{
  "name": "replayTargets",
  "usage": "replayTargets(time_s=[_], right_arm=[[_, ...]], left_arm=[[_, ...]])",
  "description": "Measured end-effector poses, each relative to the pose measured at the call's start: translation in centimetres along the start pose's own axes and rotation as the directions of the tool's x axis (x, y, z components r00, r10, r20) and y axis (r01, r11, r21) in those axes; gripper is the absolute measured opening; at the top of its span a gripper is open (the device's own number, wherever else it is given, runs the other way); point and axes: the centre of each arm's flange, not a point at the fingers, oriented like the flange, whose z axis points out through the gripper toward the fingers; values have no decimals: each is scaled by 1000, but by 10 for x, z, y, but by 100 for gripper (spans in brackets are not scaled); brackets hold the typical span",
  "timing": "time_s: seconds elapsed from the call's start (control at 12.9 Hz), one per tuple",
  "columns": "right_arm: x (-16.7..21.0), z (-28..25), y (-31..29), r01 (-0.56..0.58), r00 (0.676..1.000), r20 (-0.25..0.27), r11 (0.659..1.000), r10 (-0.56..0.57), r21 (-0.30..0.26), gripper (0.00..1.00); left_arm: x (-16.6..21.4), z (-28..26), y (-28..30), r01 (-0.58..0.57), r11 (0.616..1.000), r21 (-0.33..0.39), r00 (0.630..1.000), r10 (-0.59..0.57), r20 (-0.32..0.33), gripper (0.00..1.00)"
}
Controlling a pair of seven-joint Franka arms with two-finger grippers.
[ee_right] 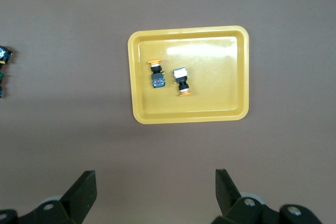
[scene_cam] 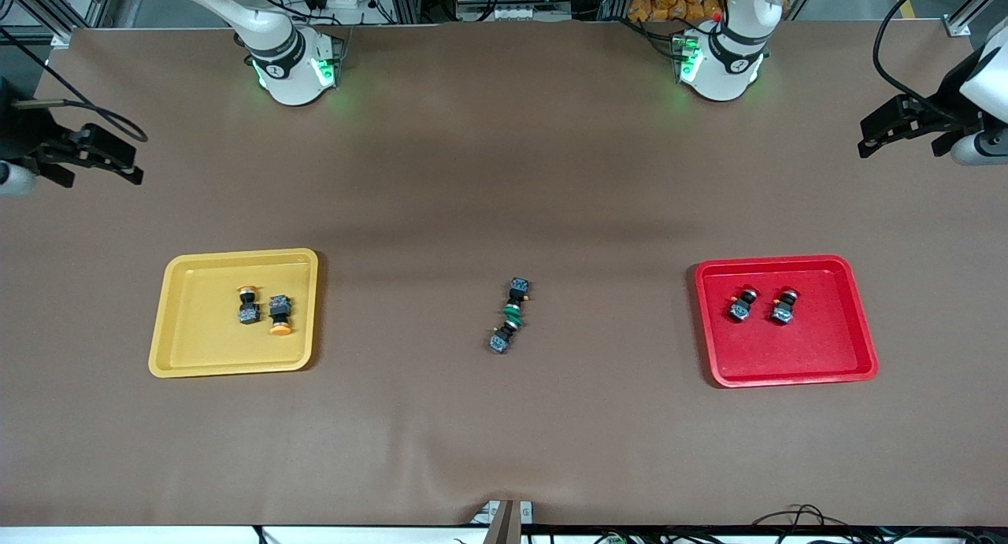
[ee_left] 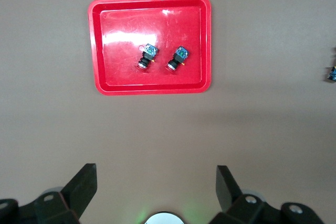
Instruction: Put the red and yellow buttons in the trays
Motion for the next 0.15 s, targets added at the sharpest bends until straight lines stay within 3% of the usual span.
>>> replayTargets(time_s=[0.15], right_arm=[[3,1,12,-23,1000,1,1000,23,-1,100]], left_arm=[[0,0,0,0,1000,0,1000,0,0,100]])
